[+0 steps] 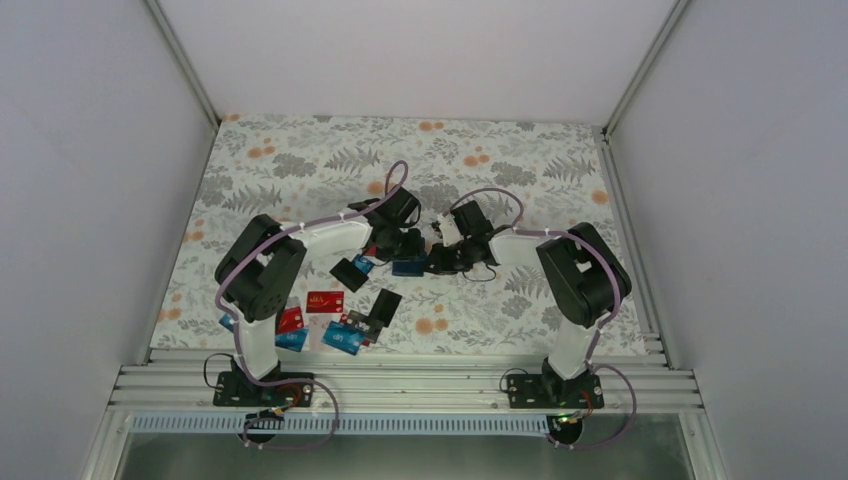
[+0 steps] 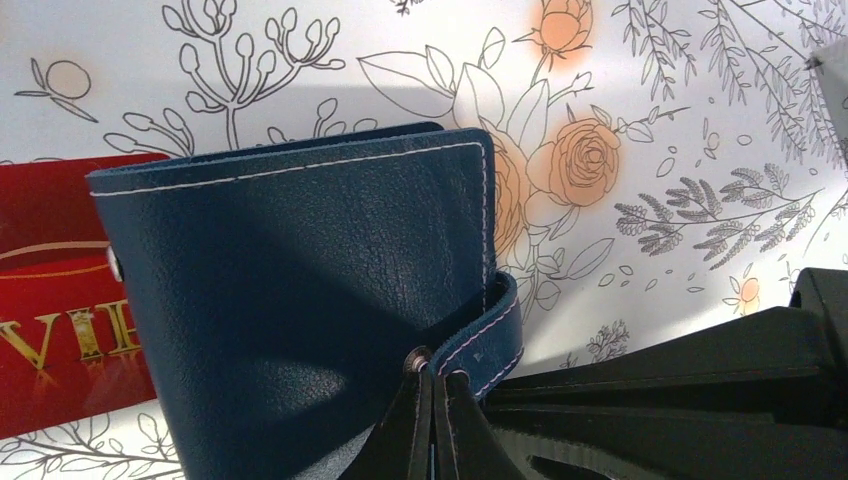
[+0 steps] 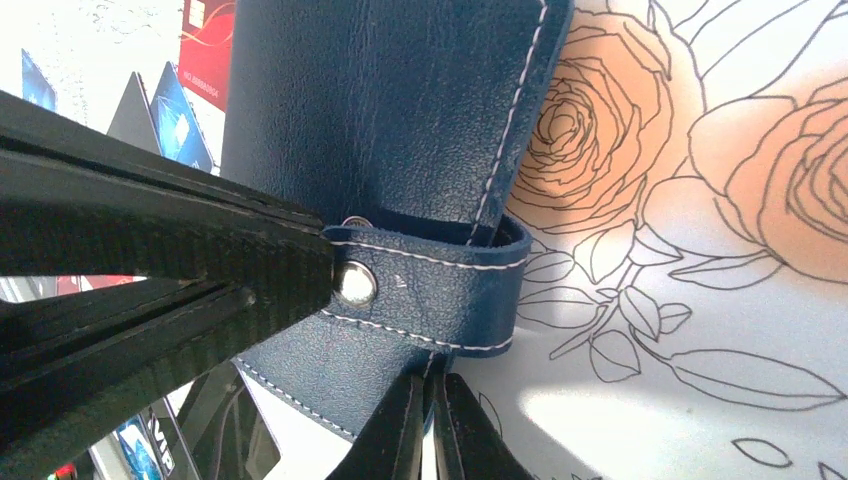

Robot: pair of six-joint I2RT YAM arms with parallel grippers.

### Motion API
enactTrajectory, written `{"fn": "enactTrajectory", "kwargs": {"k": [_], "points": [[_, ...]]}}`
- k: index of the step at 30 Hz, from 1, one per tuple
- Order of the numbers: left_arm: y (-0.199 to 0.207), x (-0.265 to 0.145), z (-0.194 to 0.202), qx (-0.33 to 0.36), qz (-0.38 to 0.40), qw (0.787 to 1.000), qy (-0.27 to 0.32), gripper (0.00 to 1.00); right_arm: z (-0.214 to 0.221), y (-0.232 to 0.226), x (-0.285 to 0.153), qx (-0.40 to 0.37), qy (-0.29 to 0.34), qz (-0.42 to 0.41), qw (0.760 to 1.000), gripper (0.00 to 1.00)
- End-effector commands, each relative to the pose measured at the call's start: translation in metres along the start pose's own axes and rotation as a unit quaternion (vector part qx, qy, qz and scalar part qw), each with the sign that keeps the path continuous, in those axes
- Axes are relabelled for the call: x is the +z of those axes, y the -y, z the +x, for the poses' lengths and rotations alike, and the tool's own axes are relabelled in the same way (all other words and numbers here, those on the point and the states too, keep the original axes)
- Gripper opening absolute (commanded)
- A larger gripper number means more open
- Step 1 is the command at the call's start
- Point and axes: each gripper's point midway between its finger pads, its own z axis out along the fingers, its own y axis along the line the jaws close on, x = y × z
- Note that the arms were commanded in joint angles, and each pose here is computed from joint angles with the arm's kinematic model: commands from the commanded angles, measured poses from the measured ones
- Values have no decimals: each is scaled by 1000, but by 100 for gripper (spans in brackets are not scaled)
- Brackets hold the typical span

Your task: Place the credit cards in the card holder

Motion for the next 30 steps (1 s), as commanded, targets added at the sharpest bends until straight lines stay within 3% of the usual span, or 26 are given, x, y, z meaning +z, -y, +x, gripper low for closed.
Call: {"fn": "enactTrajectory", "kwargs": {"k": [1,17,30], "points": [[-2,3,0,10,-13,1000,-6,2,8,10,9,1,-12,16,1000,7],[3,-2,-17,34,-32,999,3,3,7,5,3,-10,-11,14,1000,8],[-9,1,-7,34,-53,998,-16,3,10,9,7,-7,-19,17,1000,8]]}}
